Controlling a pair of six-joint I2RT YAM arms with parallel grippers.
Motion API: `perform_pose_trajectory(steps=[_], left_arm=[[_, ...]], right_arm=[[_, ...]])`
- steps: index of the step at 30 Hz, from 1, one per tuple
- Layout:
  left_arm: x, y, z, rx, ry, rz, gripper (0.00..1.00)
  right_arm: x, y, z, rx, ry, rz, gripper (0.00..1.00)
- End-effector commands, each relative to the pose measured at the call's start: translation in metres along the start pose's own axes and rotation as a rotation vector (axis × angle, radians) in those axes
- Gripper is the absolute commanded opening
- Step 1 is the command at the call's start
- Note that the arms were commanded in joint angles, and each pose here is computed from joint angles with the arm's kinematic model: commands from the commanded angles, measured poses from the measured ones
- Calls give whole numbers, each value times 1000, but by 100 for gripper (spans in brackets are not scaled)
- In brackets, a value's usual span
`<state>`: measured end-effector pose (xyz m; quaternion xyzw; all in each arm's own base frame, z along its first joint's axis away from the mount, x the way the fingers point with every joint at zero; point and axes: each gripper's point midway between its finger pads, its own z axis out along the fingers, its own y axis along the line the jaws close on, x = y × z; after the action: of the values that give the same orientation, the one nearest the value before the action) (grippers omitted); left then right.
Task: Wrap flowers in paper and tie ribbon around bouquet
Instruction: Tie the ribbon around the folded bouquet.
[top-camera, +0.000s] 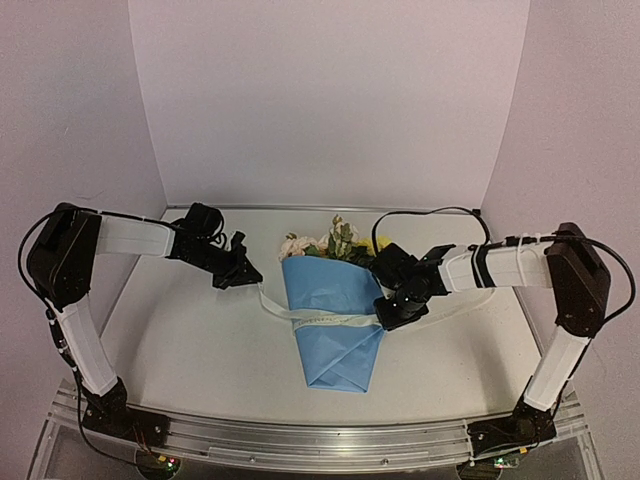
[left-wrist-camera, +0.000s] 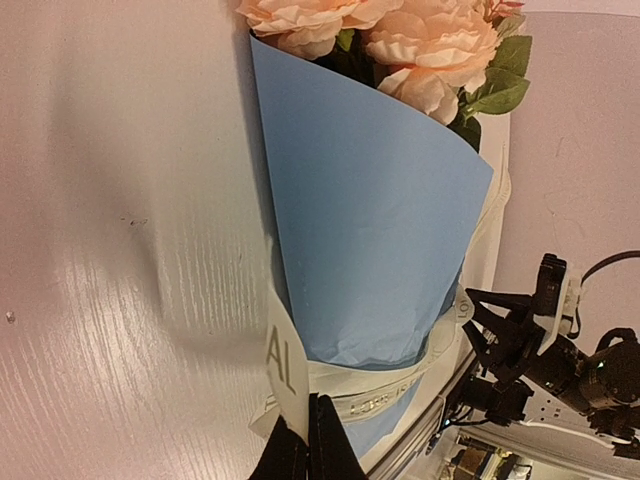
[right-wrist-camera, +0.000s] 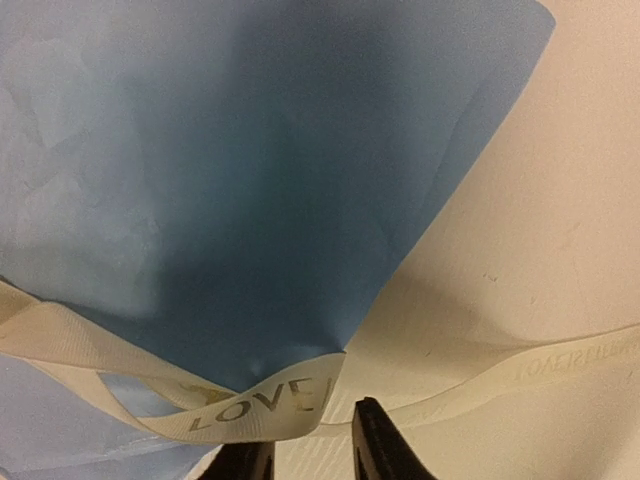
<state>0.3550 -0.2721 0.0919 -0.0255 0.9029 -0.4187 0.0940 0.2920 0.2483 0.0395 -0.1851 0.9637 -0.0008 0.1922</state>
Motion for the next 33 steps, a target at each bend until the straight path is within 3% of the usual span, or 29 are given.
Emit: perform_pose_trajectory(steps=[1,5,8,23,33], left_arm=[[-15,-18,-7,29,-29,54,0],[-16,-19,-7,32,-30,57,0],[-18,-21,-7,35,-31,59,0],[-17,-23,0,64,-34,46,0],[-13,-18,-1,62,-52,17,0]], right_arm=[[-22,-10,-6,78,-67,27,15],[-24,-19,-10,122,-89,38,4],[-27,-26,-11,140,-93,58,2],[-59,-37,10,80,-56,146,0],[-37,-44,-21,34,-63,141,38]])
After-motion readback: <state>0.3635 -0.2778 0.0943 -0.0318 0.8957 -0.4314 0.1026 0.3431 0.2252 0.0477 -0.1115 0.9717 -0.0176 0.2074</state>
